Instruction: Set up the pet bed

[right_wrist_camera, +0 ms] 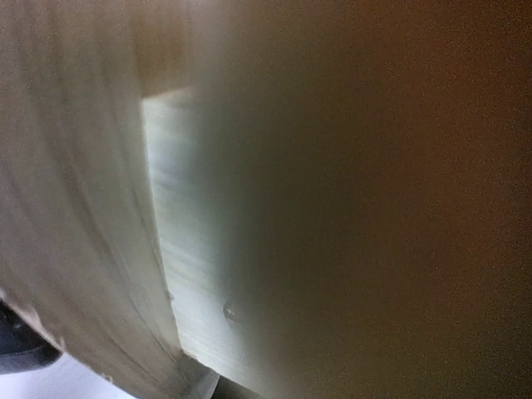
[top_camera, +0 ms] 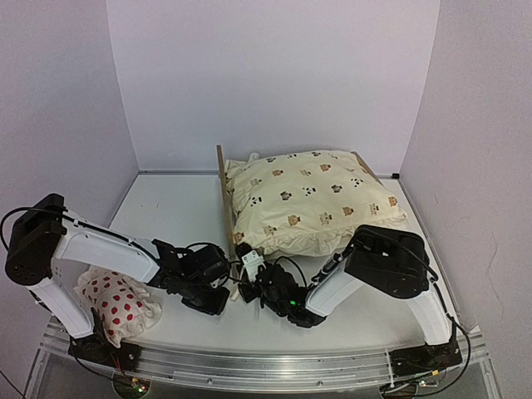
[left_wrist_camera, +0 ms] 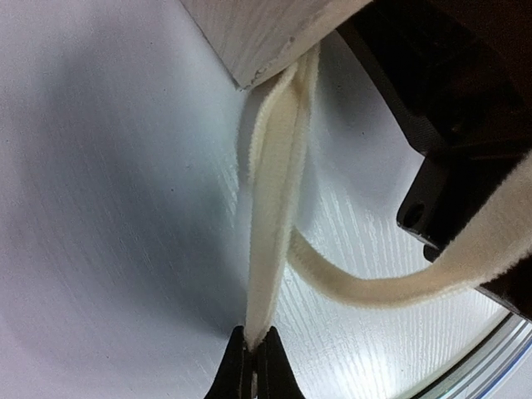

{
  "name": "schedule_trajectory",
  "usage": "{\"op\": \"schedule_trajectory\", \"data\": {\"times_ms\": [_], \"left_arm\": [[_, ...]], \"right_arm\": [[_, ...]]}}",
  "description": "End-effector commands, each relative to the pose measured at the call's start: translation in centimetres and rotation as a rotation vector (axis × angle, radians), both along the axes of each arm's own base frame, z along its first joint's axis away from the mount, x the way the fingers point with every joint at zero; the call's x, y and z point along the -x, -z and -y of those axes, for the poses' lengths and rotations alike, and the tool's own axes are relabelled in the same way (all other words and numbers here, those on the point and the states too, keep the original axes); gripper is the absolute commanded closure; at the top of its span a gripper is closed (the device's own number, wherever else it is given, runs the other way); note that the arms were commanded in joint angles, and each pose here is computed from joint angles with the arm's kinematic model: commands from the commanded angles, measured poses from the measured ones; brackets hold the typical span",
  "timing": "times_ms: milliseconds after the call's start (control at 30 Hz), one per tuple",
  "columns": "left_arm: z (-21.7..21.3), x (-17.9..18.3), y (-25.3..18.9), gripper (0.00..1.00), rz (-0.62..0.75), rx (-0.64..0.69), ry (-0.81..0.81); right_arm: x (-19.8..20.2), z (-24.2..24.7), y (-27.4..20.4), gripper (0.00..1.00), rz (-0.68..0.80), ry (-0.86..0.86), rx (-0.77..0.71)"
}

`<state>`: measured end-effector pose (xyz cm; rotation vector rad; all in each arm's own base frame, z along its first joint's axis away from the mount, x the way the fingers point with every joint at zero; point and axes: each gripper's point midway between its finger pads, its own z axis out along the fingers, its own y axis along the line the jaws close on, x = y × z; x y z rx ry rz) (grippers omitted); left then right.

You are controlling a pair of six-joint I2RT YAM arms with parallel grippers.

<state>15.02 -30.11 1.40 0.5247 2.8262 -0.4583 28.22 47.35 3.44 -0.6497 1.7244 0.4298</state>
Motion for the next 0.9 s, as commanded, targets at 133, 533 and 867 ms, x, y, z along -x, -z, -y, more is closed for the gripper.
{"op": "schedule_trajectory", "data": {"times_ms": [133,533,867], "left_arm": [[1.4,-1.8,-2.5,1.00,0.134,0.088,-0.012],[-0.6,-3.0,-3.1,1.00,0.176,0.080,-0.110],[-1.7,-3.3,-3.3,1.00,0.206,0.073,-0.138]], "right_arm": [[0.8,1.1,-4.8,1.00,0.036,0.011,-0.092],[1.6,6.9,-6.2,1.00,0.036,0.111,-0.073],[2.9,9.5,-13.2,1.00,0.178,0.099,-0.068]]}}
